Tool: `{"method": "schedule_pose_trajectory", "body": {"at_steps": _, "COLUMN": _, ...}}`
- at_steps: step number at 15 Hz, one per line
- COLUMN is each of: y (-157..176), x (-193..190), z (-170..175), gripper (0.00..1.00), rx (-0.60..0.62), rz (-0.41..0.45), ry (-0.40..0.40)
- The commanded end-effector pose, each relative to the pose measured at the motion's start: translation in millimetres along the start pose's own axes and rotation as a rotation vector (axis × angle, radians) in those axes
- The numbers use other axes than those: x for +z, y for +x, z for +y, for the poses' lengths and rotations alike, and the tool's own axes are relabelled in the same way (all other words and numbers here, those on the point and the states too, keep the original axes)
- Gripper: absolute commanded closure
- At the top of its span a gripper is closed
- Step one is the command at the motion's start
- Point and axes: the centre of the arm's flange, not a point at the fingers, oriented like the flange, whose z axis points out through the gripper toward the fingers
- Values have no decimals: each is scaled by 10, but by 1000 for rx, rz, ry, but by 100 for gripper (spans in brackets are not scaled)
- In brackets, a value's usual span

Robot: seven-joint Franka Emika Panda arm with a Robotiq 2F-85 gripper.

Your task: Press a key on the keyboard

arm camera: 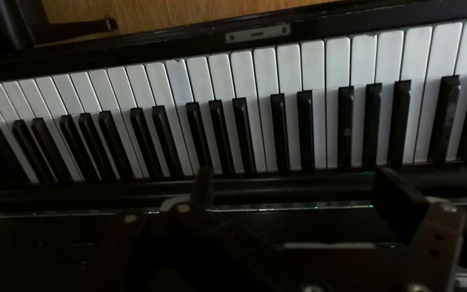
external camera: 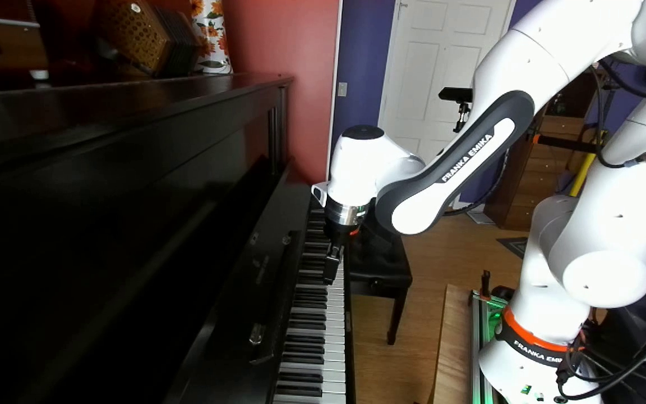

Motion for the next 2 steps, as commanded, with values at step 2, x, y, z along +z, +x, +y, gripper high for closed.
{"method": "schedule_pose_trajectory", "body": {"at_steps": 2, "y": -8, "x": -15, "z": 2, "gripper": 0, "rx": 0, "rz": 2, "ry": -1}}
